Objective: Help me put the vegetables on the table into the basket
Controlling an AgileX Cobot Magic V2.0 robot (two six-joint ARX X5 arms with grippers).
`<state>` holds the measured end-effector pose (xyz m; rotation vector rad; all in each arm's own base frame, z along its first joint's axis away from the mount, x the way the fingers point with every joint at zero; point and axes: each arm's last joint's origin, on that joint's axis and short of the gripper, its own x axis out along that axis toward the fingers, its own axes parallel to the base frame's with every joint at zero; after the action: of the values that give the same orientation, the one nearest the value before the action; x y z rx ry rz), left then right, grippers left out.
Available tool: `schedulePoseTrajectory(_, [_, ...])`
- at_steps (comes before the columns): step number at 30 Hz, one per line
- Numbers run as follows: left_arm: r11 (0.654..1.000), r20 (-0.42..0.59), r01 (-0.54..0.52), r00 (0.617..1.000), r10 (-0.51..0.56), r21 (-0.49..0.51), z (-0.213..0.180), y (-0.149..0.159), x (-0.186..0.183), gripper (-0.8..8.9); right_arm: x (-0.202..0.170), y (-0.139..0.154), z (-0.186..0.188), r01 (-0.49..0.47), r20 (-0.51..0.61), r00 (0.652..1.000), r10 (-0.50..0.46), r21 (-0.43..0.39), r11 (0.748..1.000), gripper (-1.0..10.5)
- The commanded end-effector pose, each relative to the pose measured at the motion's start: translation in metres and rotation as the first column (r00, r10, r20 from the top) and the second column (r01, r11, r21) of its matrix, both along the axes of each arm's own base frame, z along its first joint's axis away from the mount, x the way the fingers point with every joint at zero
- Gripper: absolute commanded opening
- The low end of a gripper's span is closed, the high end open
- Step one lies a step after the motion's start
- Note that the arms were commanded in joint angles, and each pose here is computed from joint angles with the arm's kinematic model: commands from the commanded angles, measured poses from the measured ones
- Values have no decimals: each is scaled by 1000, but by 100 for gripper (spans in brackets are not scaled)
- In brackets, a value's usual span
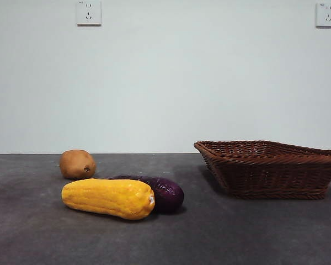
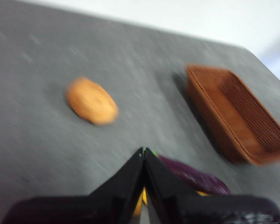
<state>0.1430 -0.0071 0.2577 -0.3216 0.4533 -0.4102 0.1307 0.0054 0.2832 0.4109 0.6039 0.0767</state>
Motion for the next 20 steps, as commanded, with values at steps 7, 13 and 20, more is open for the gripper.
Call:
schedulePoseTrajectory(7, [993,-329,67,939,-96,-97,-39,-1,25,-4,65,4,-2,-171,-305,936,175,39,984,432])
schedulePoseTrajectory(13, [993,-405,90,907,-116,-82,-55,-1,36,-4,147,4,-1,-266,-427,872,239,-3,964,571])
schedulePoseTrajectory(20, [991,-439,102,889,-130,-87,-61,-4,39,-4,238,4,-20,-303,-542,801,255,0,953,561])
